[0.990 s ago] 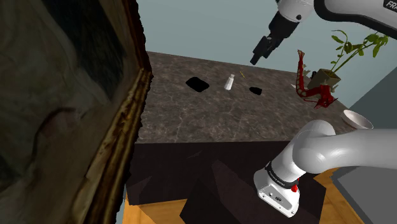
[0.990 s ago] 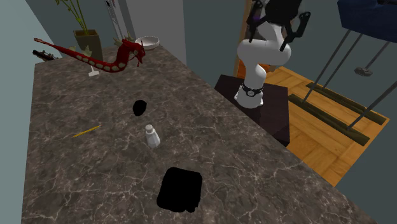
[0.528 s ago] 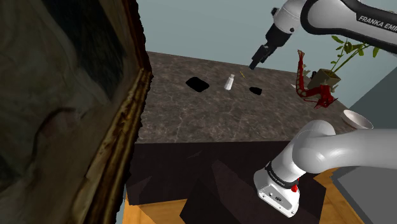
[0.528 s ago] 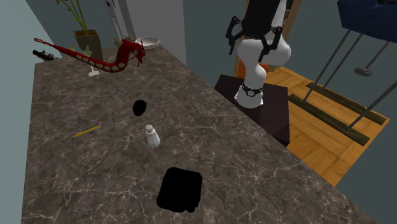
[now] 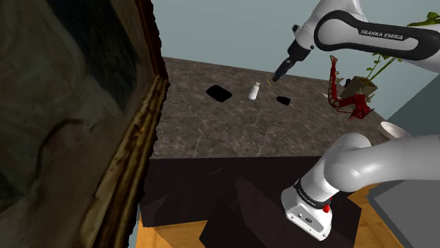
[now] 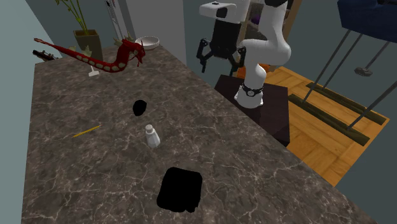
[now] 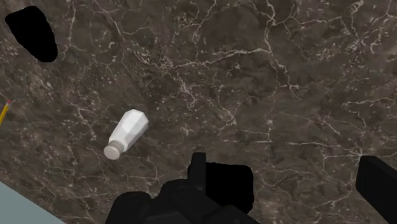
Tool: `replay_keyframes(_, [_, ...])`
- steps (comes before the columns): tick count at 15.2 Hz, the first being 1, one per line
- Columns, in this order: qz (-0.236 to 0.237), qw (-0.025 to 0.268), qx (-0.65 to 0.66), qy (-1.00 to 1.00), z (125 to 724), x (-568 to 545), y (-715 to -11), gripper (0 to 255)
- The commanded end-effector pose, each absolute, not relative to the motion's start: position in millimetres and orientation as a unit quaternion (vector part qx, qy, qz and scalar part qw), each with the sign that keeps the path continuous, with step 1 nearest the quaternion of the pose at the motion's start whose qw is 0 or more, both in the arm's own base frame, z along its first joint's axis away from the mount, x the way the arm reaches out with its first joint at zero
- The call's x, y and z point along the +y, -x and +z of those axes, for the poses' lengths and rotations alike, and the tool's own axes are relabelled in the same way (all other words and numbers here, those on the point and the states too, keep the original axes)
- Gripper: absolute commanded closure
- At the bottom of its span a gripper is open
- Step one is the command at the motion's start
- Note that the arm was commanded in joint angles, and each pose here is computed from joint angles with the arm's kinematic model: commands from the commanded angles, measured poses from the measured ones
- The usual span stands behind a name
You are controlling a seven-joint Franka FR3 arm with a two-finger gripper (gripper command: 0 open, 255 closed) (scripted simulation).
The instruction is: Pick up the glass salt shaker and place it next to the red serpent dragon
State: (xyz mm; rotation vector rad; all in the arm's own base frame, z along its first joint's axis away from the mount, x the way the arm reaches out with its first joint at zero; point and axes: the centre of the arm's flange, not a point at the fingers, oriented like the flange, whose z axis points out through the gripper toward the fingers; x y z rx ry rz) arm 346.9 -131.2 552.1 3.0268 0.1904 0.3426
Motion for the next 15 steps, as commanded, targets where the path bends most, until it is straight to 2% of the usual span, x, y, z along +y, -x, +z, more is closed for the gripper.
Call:
replay_keyframes(1, [0.116,0.042,0.073,-0.99,537.6,-153.9,-354.3,0])
replay_keyframes(15, [0.136,0.02,0.143,-0.98,431.2,-291.5,-430.9,0])
